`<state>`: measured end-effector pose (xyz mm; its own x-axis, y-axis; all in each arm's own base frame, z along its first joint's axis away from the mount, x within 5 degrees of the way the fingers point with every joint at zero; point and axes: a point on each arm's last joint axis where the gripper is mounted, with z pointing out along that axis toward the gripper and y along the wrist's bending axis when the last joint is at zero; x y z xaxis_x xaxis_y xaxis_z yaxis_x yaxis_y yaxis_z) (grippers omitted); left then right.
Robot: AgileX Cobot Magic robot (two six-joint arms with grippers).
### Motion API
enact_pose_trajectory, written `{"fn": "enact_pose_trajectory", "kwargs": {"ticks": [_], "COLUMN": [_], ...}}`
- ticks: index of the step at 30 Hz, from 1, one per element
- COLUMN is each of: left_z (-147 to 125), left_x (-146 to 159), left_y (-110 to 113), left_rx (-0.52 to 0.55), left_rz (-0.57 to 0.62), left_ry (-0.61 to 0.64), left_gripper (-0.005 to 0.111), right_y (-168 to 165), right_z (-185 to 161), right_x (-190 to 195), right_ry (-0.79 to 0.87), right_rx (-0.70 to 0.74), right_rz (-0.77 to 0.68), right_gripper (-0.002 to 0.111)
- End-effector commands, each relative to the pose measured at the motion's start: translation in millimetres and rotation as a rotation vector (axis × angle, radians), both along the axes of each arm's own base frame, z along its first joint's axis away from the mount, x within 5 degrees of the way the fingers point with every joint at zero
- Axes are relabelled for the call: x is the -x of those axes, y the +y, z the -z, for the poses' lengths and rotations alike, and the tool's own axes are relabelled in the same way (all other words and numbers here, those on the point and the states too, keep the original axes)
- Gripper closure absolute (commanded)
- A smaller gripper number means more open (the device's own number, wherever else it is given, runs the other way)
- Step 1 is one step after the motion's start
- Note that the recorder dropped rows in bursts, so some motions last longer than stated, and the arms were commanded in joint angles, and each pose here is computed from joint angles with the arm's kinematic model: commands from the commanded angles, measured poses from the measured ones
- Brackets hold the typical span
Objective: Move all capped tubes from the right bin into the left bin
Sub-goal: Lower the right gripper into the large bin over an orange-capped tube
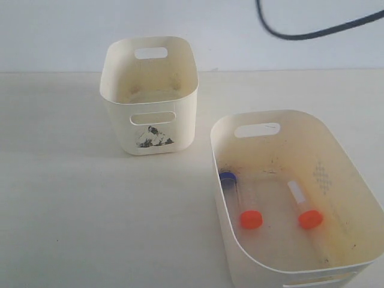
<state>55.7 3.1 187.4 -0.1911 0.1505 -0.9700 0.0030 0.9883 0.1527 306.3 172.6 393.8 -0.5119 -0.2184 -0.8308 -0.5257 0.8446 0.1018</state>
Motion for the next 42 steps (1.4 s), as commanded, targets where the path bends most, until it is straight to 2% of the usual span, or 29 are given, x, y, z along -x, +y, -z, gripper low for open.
{"fn": "enact_pose_trajectory", "kwargs": {"ticks": [1, 5, 9, 18, 22, 25, 42], "left_z": [-2.2, -2.2, -2.2, -2.2, -2.2, -2.2, -2.2], "left_x": [0.2, 0.2, 0.2, 0.2, 0.2, 0.2, 0.2], "left_y": [-0.1, -0.1, -0.1, -0.1, -0.1, -0.1, -0.1], "left_rx": [0.013, 0.013, 0.013, 0.013, 0.013, 0.013, 0.013], "left_rz": [-0.002, -0.002, -0.002, -0.002, -0.002, -0.002, -0.002], "left_ry": [-0.015, -0.015, -0.015, -0.015, -0.015, -0.015, -0.015], "left_gripper": [0.102, 0.102, 0.102, 0.102, 0.102, 0.102, 0.102], "right_y": [-49.1, -67.8, -67.6, -62.0, -55.7, -54.8, -42.9], "right_z": [-11.1, -5.7, 14.1, 89.7, 106.8, 124.3, 154.3], "right_x": [30.7, 49.1, 51.1, 72.2, 74.6, 72.8, 52.6], "right_ry": [0.190, 0.344, 0.413, 0.735, 0.767, 0.808, 0.850], "right_rx": [0.166, 0.304, 0.318, 0.302, 0.219, 0.240, 0.222], "right_rz": [0.201, 0.272, 0.289, 0.272, 0.264, 0.270, 0.277], "right_gripper": [0.108, 0.108, 0.108, 0.108, 0.108, 0.108, 0.108]}}
